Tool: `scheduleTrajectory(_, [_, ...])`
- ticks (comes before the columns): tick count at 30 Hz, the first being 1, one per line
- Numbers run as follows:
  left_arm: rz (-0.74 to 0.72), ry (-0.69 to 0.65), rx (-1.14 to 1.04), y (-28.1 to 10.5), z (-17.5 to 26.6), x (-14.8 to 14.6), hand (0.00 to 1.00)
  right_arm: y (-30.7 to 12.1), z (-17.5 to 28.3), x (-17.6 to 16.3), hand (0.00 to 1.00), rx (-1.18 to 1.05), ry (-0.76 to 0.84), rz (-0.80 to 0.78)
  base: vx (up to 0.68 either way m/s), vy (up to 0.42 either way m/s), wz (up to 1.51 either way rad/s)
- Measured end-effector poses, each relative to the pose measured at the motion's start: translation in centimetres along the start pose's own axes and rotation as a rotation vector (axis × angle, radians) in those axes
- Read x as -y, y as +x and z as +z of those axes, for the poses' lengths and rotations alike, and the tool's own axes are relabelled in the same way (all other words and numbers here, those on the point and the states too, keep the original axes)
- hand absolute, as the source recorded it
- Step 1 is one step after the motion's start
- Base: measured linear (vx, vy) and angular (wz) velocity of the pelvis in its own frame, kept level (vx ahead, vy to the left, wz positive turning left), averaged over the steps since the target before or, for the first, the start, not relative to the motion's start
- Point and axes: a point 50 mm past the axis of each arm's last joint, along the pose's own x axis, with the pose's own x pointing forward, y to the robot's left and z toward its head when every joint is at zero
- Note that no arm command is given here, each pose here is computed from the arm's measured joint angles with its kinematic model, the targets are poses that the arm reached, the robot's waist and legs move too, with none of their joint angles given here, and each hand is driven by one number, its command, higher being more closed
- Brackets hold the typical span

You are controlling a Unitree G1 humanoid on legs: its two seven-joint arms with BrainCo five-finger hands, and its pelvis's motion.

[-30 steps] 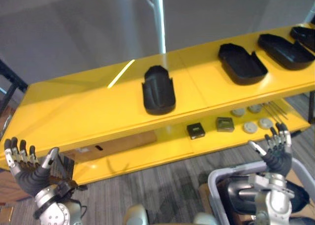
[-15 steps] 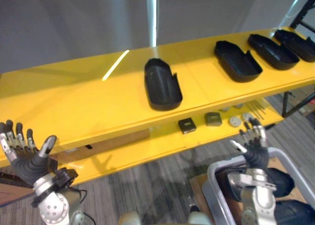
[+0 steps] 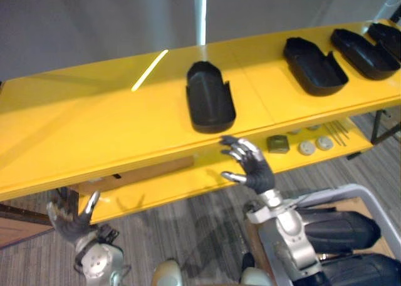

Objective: Walk over and take plastic housings, then place them on the shelf

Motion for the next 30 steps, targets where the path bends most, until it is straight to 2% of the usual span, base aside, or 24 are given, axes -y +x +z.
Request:
scheduleTrajectory(1, [0.087,0.033,-0.029,0.3,-1.1,-1.6,0.0,0.5,-0.7,-0.4,1.0,-0.032,-0.005,0.011,0.06,-0.013,0.11])
scheduleTrajectory(6, [0.161,0.148,-0.123,-0.1,-4.2,-4.3,0.0,2.1,-1.7,-0.6,1.0,-0.09,-0.042,-0.021,0.02,0.003,0.13])
scheduleTrajectory(18, [0.019,0.327,-0.355,-3.1,-9.5,-5.5,0.0,2.2,-3.5,1.7,1.0,-0.222,-0.157,-0.273,-0.06,-0.016,0.04])
scheduleTrajectory(30, [-0.025,0.363,-0.409,-3.6,-10.6,-5.9,0.0,2.2,-2.8,3.6,1.0,-0.208,-0.179,-0.36,-0.01,-0.004,0.02])
